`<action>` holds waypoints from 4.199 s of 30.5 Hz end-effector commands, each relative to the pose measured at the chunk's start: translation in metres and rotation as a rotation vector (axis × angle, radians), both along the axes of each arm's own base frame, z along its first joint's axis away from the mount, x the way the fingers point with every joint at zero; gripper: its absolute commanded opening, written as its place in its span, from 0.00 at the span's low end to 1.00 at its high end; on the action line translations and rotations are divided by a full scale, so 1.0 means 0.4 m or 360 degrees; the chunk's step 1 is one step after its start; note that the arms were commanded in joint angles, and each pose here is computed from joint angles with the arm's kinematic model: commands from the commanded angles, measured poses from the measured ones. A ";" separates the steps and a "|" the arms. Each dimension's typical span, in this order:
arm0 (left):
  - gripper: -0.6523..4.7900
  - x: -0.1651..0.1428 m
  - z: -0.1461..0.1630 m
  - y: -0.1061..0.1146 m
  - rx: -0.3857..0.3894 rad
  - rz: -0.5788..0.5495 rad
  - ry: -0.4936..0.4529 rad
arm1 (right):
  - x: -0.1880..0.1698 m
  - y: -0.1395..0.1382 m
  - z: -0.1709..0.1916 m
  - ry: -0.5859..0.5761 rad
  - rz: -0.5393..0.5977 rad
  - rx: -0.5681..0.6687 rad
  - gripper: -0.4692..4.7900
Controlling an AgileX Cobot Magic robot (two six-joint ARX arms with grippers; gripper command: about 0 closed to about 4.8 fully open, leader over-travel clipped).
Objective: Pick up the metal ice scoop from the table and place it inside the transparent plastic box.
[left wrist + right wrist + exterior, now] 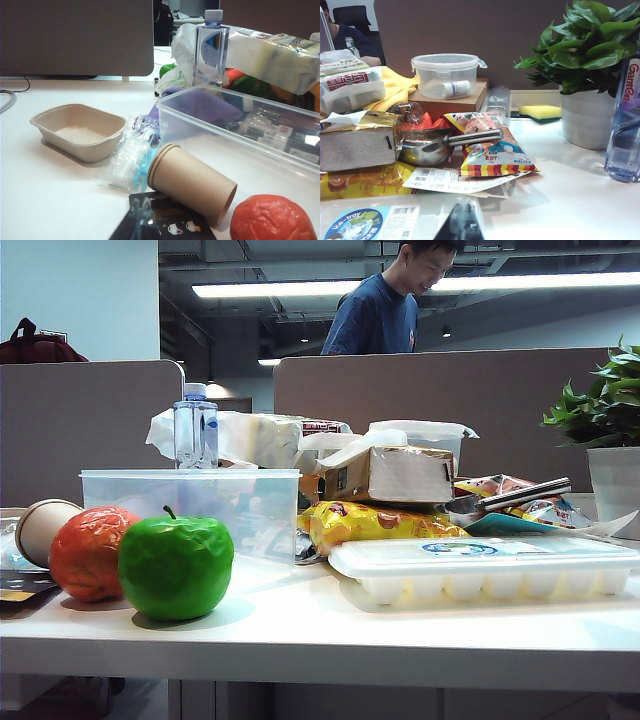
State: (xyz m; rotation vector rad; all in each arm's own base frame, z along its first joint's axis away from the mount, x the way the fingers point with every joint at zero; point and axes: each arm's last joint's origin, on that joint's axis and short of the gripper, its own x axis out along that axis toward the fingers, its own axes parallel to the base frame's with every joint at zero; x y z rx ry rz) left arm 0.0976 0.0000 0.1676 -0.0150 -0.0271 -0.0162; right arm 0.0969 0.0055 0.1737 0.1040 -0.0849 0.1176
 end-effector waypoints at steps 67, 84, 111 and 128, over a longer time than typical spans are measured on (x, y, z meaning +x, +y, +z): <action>0.11 0.066 0.310 -0.284 0.0161 -0.1181 0.0403 | 0.050 -0.006 0.061 0.0079 0.0064 0.2045 0.76; 0.11 0.125 0.358 -0.337 0.0178 -0.1180 0.0451 | 0.466 0.016 0.084 0.0527 0.0031 0.2029 0.80; 0.11 0.125 0.359 -0.337 0.0178 -0.1180 0.0449 | 0.659 0.012 0.018 0.0600 -0.0330 0.2066 0.80; 0.11 0.125 0.358 -0.337 0.0178 -0.1180 0.0450 | 0.711 0.023 0.019 0.0733 -0.0269 0.2065 0.80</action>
